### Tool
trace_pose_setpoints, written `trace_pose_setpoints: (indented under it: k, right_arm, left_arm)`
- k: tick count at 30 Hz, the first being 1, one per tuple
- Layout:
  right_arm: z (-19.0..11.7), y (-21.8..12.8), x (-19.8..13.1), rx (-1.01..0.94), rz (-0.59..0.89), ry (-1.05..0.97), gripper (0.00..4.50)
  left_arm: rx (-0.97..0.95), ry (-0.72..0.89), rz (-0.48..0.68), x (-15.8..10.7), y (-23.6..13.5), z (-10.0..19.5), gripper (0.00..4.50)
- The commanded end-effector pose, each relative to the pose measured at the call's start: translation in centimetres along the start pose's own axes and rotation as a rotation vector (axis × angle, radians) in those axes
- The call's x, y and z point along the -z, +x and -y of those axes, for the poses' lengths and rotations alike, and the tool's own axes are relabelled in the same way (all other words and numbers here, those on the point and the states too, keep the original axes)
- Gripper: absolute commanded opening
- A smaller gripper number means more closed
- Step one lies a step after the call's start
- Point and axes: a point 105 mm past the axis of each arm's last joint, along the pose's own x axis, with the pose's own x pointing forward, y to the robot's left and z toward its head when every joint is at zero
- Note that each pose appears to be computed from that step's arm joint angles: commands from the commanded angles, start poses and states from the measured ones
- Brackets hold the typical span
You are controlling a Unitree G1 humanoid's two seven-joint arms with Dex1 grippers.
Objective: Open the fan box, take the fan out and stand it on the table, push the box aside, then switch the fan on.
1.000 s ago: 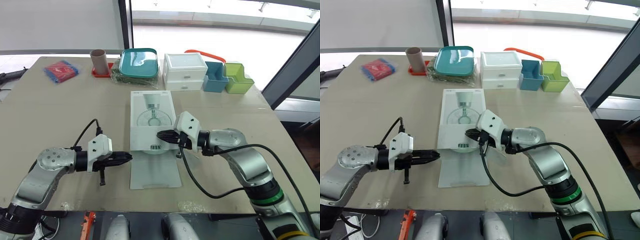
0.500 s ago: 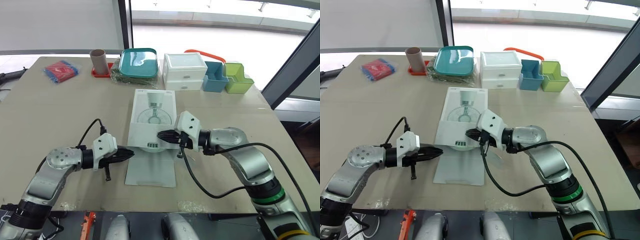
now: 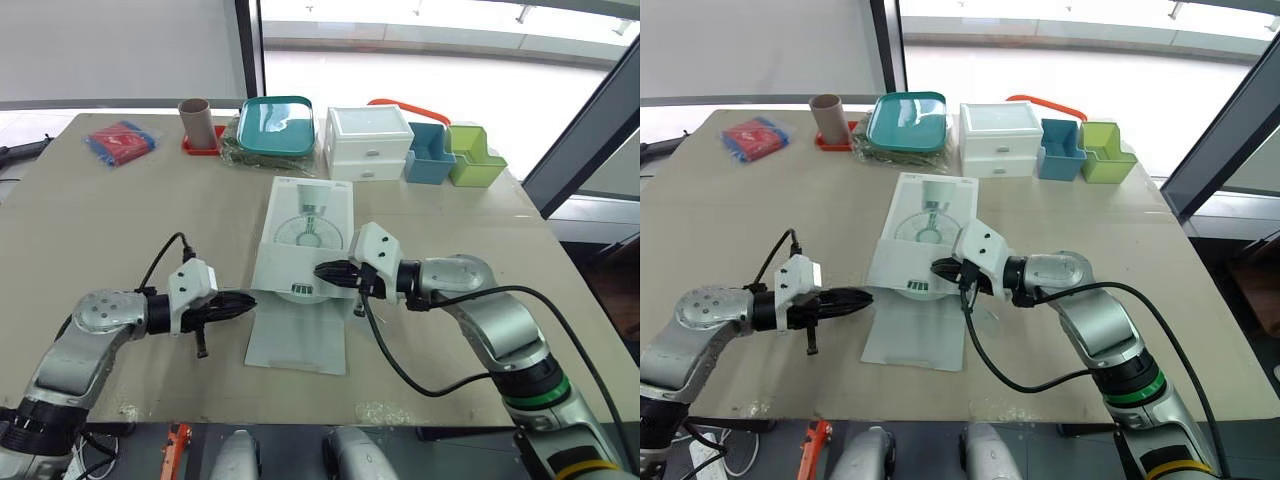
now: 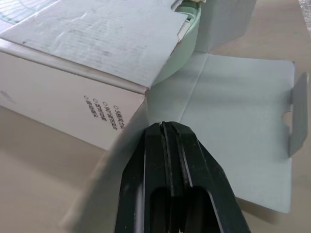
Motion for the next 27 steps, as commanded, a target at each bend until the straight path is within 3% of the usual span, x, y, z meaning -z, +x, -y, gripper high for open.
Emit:
trace_pose_setpoints:
  k: [1, 4, 9, 12, 15, 22, 27]
  right_arm:
    - [-0.2, -0.3, -0.5, -0.003, 0.012, -0.012, 0.06]
    - [-0.3, -0.3, -0.5, -0.007, 0.009, -0.009, 0.06]
    - [-0.4, -0.2, -0.3, -0.018, 0.001, -0.009, 0.06]
    - [-0.4, -0.2, -0.2, -0.025, -0.003, -0.009, 0.06]
    - [-0.4, -0.2, -0.1, -0.031, -0.005, -0.01, 0.06]
    - [-0.5, 0.0, 0.0, -0.052, -0.018, -0.018, 0.06]
    - [-0.6, -0.2, 0.3, -0.057, -0.027, -0.016, 0.06]
  left_arm:
    - [0.05, 0.053, 0.058, -2.5, -0.1, 1.4, 0.19]
    - [0.067, 0.113, 0.072, -4.1, 0.3, 2.4, 0.19]
    - [0.096, 0.167, 0.024, -3.7, 0.8, 4.1, 0.19]
    - [0.124, 0.133, 0.082, -4.6, 1.0, 5.4, 0.19]
    - [0.131, 0.167, 0.069, -4.8, 1.2, 5.7, 0.19]
    - [0.237, 0.096, 0.112, -5.1, 2.0, 7.9, 0.19]
    - [0.136, -0.048, 0.147, -4.2, 1.9, 6.5, 0.19]
